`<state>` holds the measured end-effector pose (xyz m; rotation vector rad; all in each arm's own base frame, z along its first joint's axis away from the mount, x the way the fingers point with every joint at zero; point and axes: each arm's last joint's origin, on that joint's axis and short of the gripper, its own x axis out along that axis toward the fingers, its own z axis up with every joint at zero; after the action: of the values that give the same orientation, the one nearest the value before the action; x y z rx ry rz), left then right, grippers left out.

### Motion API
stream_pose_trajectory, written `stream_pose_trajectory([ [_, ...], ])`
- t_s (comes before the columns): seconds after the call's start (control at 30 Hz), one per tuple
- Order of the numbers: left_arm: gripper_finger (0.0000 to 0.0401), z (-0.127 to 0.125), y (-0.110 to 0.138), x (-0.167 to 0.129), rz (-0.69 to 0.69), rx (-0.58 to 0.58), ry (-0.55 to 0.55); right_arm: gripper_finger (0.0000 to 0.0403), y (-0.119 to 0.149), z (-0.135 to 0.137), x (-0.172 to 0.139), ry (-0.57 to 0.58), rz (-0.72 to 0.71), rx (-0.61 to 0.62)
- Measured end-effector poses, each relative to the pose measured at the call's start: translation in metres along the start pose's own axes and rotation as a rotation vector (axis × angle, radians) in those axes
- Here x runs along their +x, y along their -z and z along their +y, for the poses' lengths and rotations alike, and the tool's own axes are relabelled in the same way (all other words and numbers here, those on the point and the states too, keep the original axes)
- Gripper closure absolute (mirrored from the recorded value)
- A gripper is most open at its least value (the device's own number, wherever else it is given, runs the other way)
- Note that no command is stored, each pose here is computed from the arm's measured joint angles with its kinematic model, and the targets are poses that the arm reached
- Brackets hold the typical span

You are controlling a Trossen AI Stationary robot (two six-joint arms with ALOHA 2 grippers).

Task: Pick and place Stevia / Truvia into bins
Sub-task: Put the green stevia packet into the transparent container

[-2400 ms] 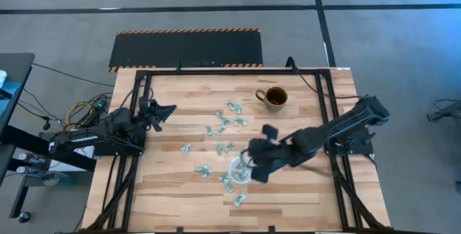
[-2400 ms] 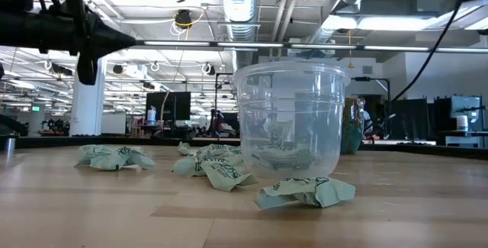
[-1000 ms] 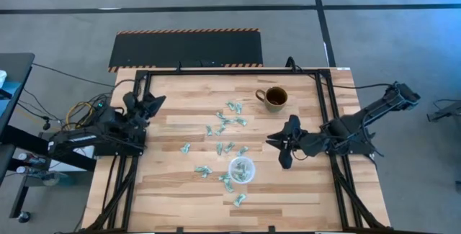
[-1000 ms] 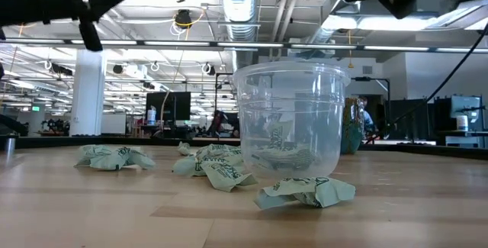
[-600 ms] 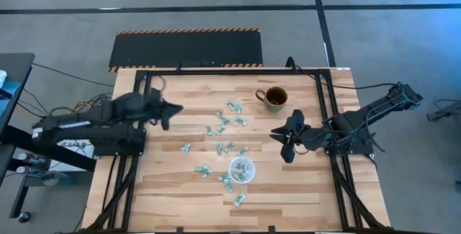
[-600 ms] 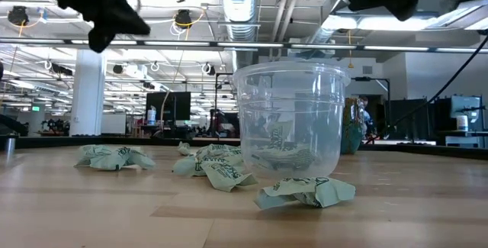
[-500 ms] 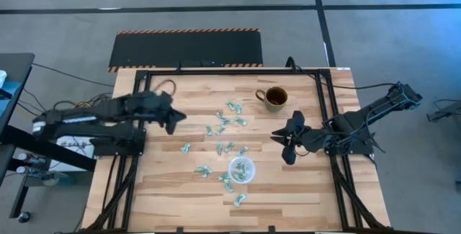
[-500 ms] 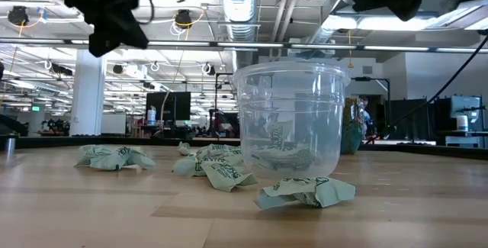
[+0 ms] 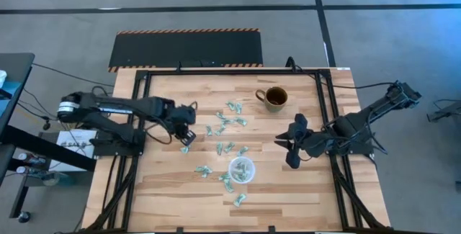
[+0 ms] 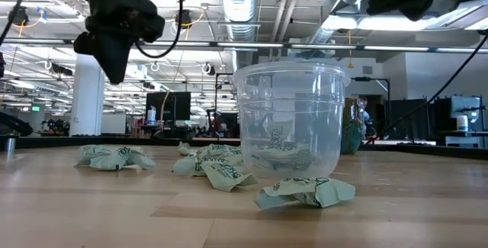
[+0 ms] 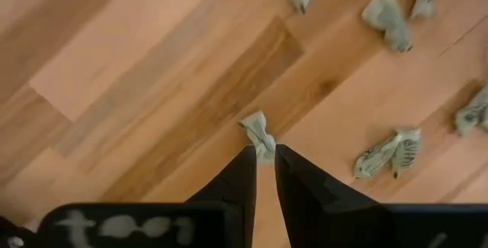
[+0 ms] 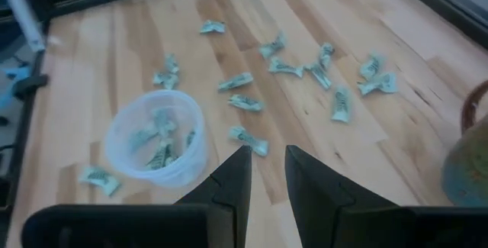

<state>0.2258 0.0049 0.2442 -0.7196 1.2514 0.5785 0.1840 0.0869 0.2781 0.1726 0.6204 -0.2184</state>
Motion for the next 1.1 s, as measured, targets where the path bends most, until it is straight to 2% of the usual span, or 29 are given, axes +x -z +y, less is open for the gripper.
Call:
stream_pose_trajectory([
  [0.2,0.0362,-0.018,0.011,0.019,-0.010,-0.004,-0.112,0.0329,0.018,-0.011,-0.016,-0.050,-0.054,0.020],
  [0.37,0.0362,-0.029,0.020,0.031,0.054,0.008,-0.113,0.0329,0.032,-0.021,-0.025,-0.093,-0.067,0.090],
  [0.5,0.0347,-0.035,0.024,0.041,0.087,0.047,-0.129,0.0329,0.032,-0.021,-0.029,-0.117,-0.080,0.065],
  [0.63,0.0311,-0.040,0.024,0.054,0.115,0.050,-0.153,0.0329,0.033,-0.020,-0.029,-0.118,-0.081,0.028],
  [0.9,0.0209,-0.041,0.019,0.081,0.204,0.048,-0.206,0.0329,0.034,-0.021,-0.029,-0.115,-0.075,0.007],
  [1.1,0.0176,-0.041,0.016,0.085,0.175,0.092,-0.222,0.0329,0.034,-0.021,-0.029,-0.120,-0.072,0.005],
])
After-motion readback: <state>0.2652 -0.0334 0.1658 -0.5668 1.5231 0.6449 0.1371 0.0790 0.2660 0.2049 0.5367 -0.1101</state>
